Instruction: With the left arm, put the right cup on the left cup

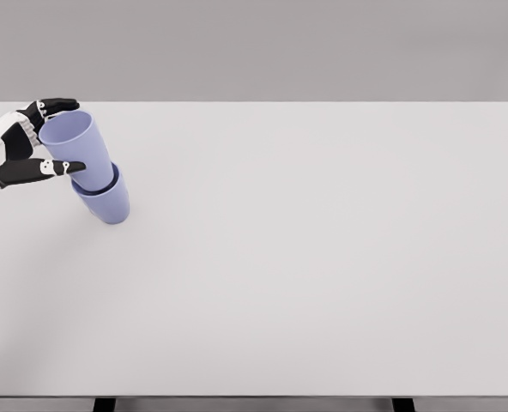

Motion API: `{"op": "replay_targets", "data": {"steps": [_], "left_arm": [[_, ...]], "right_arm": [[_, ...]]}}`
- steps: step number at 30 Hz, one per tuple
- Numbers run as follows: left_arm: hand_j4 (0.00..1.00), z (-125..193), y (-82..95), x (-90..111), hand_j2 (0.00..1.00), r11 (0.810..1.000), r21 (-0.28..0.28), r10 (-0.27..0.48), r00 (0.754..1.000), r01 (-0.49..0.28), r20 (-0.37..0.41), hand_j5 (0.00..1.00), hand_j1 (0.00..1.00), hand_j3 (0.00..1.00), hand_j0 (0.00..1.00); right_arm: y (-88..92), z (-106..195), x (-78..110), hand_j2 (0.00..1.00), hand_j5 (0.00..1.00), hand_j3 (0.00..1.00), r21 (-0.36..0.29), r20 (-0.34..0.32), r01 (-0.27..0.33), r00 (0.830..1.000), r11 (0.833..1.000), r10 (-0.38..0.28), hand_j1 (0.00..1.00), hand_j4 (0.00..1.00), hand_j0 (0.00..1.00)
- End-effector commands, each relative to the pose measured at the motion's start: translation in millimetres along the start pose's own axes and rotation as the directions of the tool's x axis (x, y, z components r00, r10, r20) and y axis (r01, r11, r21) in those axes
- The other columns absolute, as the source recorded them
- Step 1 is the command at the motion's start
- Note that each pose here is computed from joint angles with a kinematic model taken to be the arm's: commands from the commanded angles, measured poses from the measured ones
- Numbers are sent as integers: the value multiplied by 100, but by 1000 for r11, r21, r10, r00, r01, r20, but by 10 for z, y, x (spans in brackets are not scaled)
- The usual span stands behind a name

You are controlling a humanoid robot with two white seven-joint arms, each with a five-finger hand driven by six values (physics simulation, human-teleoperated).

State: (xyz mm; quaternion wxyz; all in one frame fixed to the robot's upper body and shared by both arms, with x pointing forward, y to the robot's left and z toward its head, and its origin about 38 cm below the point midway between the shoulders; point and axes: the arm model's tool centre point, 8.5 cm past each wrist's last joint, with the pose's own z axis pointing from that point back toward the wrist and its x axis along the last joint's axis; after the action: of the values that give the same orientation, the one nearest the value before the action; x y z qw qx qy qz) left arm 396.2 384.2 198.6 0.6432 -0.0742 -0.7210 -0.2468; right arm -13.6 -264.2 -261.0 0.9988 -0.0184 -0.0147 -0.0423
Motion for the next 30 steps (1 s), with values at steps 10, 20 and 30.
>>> {"op": "replay_targets", "data": {"steps": [10, 20, 30], "left_arm": [[91, 7, 5, 0, 91, 1000, 0, 1, 1000, -1, -1, 91, 91, 91, 91], [91, 4, 0, 10, 91, 1000, -1, -1, 1000, 1, 3, 91, 91, 91, 91], [99, 2, -1, 83, 99, 1000, -8, -9, 1000, 10, 19, 99, 99, 99, 99]], "right_arm": [[1, 0, 10, 100, 100, 100, 0, 2, 0, 1000, 1000, 0, 100, 100, 100], [1, 0, 10, 100, 100, 100, 0, 2, 0, 1000, 1000, 0, 100, 100, 100], [1, 0, 10, 100, 100, 100, 0, 2, 1, 1000, 1000, -1, 100, 100, 100]]}}
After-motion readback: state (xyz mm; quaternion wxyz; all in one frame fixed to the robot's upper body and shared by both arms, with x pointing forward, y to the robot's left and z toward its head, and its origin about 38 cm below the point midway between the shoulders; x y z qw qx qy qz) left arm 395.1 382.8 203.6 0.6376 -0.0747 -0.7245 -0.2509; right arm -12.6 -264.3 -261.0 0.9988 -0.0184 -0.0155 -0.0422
